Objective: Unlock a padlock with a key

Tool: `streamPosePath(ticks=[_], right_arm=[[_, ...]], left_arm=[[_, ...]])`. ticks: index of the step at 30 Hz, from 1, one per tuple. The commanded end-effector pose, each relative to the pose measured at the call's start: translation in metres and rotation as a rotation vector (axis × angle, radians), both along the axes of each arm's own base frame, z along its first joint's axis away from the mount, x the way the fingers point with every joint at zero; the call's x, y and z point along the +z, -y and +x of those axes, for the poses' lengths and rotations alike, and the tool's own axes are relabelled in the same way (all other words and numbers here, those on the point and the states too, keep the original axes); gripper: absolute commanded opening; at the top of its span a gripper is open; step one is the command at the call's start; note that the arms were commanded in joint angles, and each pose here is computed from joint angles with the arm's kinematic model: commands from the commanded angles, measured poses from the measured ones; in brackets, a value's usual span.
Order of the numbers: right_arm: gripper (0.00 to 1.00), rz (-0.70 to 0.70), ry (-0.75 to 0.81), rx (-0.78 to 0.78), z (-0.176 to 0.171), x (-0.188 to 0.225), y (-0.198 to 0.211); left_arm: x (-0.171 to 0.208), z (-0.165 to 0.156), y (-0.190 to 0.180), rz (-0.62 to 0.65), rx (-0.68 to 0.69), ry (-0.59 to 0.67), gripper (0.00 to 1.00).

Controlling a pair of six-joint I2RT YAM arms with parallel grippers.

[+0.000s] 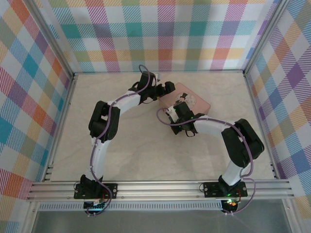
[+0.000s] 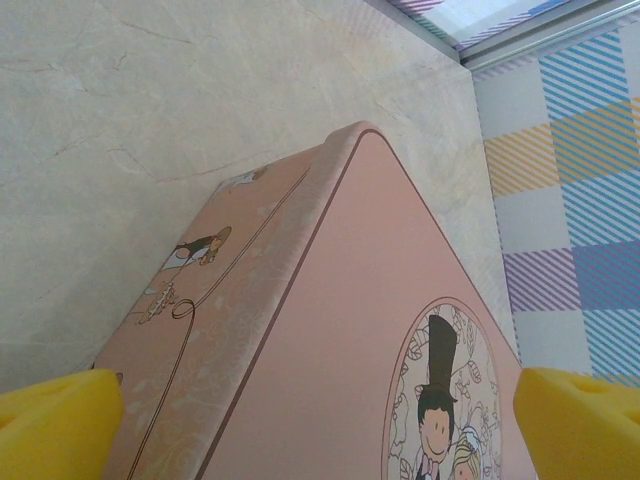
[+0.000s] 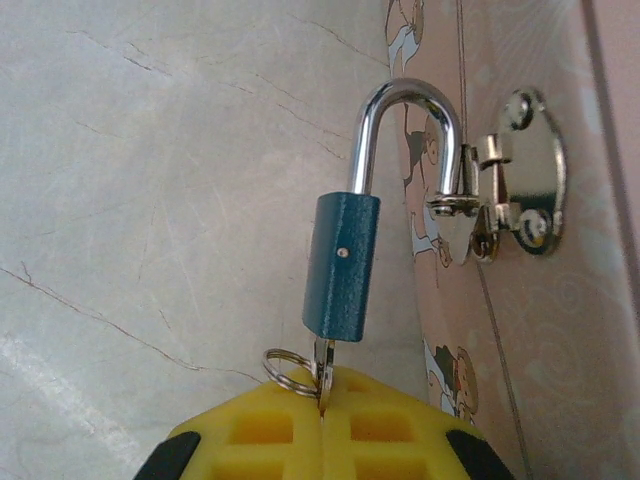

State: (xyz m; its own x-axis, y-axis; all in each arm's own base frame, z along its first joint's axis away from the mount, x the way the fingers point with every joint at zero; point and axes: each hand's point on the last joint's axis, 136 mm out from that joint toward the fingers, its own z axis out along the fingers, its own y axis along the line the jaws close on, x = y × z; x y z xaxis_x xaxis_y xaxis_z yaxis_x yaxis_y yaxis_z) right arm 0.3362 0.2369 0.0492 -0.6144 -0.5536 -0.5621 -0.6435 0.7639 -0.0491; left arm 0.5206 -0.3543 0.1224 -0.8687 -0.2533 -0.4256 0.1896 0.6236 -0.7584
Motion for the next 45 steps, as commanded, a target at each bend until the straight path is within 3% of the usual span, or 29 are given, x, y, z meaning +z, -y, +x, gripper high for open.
streamPosePath(ticks=[1, 8, 14, 22, 28, 30, 34, 45], right_arm=[[0.0, 0.109, 0.092, 0.005, 0.014, 0.031, -0.021], [0.0, 0.101, -0.069, -0.058, -0.026, 0.015, 0.0], [0.0, 0.086, -0.196, -0.089, -0.03, 0.003, -0.006], [0.0, 0.093, -0.029, -0.046, 0.003, 0.013, -0.017], [0.0, 0.196, 0.134, -0.017, 0.034, 0.053, -0.039], [0.0, 0.22, 0.133, 0.011, 0.033, 0.056, -0.043], [0.0, 0.128, 0.147, 0.019, 0.024, 0.045, -0.026], [0.0, 0.023, -0.02, -0.041, -0.018, 0.029, 0.006]], left_arm=[[0.002, -0.02, 0.015, -0.02, -0.044, -0.046, 1.0], [-0.004, -0.016, 0.009, -0.015, -0.028, -0.056, 1.0], [-0.003, -0.019, 0.012, -0.021, -0.04, -0.059, 1.0], [-0.004, -0.027, 0.027, -0.036, -0.081, -0.068, 1.0], [-0.008, -0.032, 0.033, -0.037, -0.096, -0.077, 1.0], [-0.008, -0.032, 0.033, -0.033, -0.098, -0.078, 1.0], [-0.01, -0.029, 0.028, -0.023, -0.086, -0.077, 1.0], [-0.008, -0.019, 0.018, -0.018, -0.053, -0.066, 1.0]])
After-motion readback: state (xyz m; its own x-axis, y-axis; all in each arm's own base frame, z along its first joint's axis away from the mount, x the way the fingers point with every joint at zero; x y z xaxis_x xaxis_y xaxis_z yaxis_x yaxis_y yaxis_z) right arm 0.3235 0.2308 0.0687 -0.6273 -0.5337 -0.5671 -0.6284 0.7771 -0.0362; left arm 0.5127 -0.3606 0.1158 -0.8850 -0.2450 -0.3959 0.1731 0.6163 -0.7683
